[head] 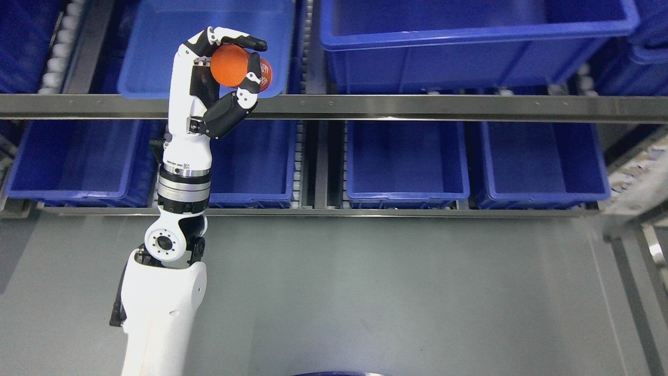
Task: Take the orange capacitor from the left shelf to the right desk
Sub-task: 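Hold the capacitor in the left hand while turning toward the steel table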
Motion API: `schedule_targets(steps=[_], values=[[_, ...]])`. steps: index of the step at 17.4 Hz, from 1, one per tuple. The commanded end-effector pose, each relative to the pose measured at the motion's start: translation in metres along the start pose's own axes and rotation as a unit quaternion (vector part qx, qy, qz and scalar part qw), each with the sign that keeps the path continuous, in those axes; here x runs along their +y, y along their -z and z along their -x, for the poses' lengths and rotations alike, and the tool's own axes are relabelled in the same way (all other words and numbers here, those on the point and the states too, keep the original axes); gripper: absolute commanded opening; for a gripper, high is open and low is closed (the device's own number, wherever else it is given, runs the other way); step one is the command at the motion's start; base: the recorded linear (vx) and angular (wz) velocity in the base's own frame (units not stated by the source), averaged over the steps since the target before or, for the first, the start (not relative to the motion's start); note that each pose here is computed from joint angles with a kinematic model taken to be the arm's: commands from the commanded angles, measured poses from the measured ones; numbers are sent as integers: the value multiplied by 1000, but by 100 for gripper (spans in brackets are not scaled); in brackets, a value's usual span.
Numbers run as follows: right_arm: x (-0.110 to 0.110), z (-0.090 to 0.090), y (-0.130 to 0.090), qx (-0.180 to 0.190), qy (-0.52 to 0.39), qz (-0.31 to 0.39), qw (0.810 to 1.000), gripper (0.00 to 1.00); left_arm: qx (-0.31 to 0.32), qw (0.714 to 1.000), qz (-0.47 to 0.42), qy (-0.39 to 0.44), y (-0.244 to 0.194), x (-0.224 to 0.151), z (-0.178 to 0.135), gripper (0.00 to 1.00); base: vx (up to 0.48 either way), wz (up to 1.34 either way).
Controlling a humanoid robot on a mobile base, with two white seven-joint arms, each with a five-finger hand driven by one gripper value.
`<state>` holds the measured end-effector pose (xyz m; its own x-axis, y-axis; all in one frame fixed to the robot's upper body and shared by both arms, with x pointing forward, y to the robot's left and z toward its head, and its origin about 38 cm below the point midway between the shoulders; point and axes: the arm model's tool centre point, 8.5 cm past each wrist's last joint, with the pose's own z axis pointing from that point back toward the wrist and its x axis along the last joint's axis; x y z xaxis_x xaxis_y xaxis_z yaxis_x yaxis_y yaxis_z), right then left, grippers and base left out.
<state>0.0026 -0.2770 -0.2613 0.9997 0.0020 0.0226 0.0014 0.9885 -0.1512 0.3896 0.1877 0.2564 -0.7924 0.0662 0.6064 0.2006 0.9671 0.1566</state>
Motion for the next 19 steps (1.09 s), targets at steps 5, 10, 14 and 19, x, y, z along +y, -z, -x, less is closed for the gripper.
schedule_targets(steps=[5, 10, 14, 19], values=[[-11, 9, 1, 3, 2, 9, 1000, 100, 1, 1000, 8, 3, -3, 0, -2, 2, -142, -863], [-11, 8, 1, 2, 2, 9, 1000, 100, 4, 1000, 28, -13, -2, -17, -1, 2, -100, -788], [-11, 9, 1, 3, 2, 9, 1000, 100, 6, 999, 42, -25, -2, -30, 0, 2, -42, -506], [-11, 8, 1, 2, 2, 9, 1000, 100, 12, 998, 48, -30, -2, -36, 2, 2, 45, -205]])
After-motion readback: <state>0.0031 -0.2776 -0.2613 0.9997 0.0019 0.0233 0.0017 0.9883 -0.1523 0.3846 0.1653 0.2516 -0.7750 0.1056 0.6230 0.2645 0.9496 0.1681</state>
